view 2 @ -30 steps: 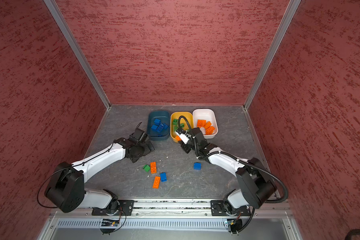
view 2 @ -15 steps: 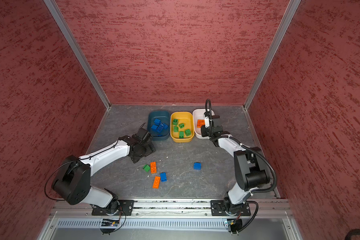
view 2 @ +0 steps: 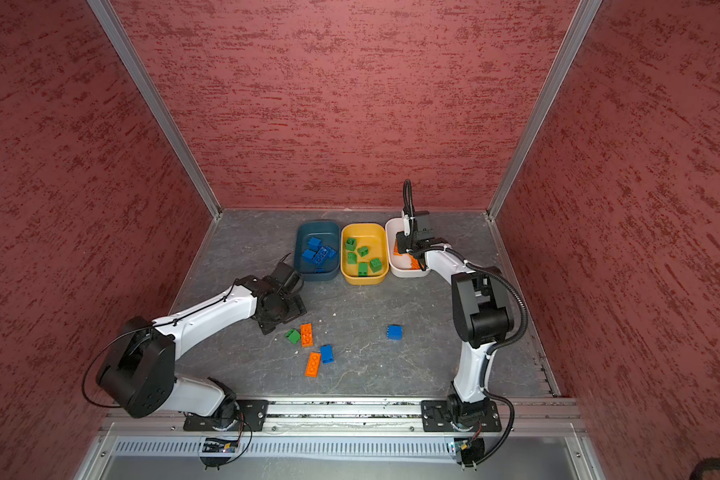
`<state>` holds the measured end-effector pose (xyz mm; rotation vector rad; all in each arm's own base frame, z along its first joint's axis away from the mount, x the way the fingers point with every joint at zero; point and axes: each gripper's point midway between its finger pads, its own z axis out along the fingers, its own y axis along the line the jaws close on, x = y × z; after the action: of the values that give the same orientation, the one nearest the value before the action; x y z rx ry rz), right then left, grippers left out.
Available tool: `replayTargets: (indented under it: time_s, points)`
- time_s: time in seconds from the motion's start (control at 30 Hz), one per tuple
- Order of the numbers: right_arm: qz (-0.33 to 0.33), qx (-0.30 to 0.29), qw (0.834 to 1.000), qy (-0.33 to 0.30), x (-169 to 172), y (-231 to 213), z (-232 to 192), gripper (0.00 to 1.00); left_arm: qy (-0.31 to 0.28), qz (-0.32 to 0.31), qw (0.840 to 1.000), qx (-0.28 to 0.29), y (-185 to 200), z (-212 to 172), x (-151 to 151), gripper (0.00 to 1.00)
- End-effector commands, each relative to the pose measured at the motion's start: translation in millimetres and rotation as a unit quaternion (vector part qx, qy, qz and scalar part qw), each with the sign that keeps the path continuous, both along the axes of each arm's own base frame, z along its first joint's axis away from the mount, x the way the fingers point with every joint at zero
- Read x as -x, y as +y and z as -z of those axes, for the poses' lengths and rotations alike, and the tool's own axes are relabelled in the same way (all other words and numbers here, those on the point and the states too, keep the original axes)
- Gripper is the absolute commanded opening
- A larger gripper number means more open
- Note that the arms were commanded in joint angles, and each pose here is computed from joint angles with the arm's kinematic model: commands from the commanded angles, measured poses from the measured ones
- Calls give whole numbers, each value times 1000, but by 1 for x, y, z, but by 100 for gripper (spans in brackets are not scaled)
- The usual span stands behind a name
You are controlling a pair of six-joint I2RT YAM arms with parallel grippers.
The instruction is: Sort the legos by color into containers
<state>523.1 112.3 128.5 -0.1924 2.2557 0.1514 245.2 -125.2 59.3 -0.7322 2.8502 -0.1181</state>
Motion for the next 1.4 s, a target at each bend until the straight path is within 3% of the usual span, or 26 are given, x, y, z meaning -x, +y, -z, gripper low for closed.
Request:
replayTargets:
  time_s: [0.0, 0.07, 0.23, 0.37, 0.43, 0.7, 1.37]
  points:
    - [-8, -15, 1000, -19, -4, 9, -18, 63, 22, 4, 1000, 9, -3, 0, 18, 85]
    - [-11, -23, 999, -29, -3, 11, -25, 70, 38, 7, 999, 13, -6, 2, 27, 83]
    - [-22, -36, 997, -60, 7, 15, -39, 77, 61, -8, 998, 15, -4, 13, 41, 75]
    - [-21, -38, 996, -72, 17, 12, -45, 82, 50, -21, 998, 23, -6, 17, 36, 74]
    - [-19, -35, 996, -78, 22, 11, -48, 99, 49, -26, 998, 29, -10, 21, 33, 73]
    - [-15, -26, 996, -78, 36, 5, -44, 99, 57, -24, 998, 8, -5, 30, 33, 70]
    - [-11, -21, 997, -68, 43, 1, -34, 99, 48, -22, 999, 2, -3, 34, 35, 31]
